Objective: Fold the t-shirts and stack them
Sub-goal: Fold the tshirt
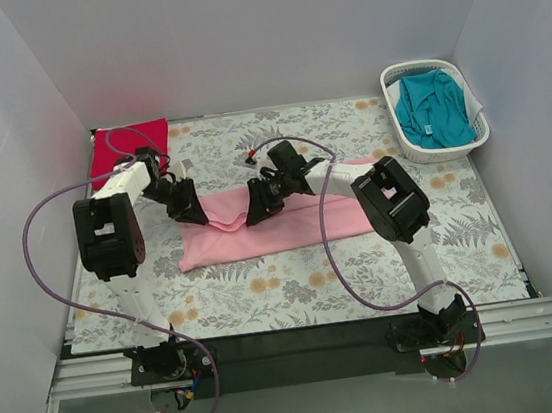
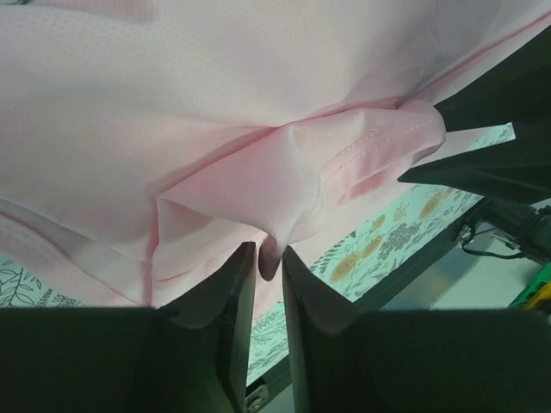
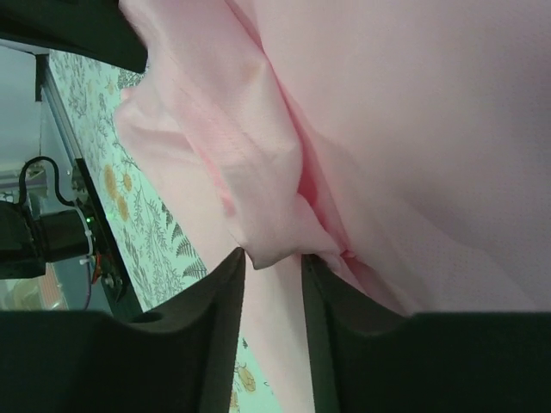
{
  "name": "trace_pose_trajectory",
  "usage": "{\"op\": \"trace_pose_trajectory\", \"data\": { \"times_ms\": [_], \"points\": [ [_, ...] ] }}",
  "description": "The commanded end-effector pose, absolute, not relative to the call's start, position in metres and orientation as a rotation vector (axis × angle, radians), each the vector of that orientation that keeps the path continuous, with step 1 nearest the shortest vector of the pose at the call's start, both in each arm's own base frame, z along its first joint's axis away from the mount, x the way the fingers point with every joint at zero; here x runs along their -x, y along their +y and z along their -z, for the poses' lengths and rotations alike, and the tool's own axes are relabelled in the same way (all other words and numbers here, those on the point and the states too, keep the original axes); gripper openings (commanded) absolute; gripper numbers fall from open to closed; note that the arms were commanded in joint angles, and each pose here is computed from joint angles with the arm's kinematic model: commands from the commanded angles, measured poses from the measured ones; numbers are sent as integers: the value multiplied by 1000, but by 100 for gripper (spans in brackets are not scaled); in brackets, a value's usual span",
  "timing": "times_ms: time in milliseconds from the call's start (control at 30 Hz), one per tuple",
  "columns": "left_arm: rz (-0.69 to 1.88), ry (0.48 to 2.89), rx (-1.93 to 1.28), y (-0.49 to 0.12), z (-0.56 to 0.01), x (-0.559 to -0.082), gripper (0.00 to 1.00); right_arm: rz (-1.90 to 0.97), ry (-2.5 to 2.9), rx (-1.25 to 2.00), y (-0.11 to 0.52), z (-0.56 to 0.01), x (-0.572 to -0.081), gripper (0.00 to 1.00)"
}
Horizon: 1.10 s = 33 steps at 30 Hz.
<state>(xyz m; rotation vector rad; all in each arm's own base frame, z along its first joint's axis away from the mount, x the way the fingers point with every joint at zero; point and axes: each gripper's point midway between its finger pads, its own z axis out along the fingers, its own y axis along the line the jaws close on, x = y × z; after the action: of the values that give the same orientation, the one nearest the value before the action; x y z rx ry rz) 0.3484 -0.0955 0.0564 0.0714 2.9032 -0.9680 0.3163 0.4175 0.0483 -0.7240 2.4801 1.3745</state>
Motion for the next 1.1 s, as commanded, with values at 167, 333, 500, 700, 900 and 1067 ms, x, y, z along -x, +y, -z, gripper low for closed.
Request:
{"op": "trace_pose_trajectory", "data": {
  "times_ms": [167,333,500,700,900,1067],
  "points": [
    [920,2758,73,-81,-87,-373,40,-1383,2352,742,410,-94,-327,47],
    [1080,2571,74,-90,-126,-374,42,-1294,2291,619,365,-123,-365,48],
    [1127,2550,107,-97,-129,-351,42,-1254,2292,515,310,-131,-387,47],
    [1176,2490,184,-107,-129,-320,62,-1126,2392,558,243,-112,-361,33],
    [1302,2470,253,-117,-111,-319,85,-950,2561,630,186,-64,-315,15],
    [1373,2456,281,-124,-98,-340,88,-857,2668,557,148,-36,-314,9]
  ]
}}
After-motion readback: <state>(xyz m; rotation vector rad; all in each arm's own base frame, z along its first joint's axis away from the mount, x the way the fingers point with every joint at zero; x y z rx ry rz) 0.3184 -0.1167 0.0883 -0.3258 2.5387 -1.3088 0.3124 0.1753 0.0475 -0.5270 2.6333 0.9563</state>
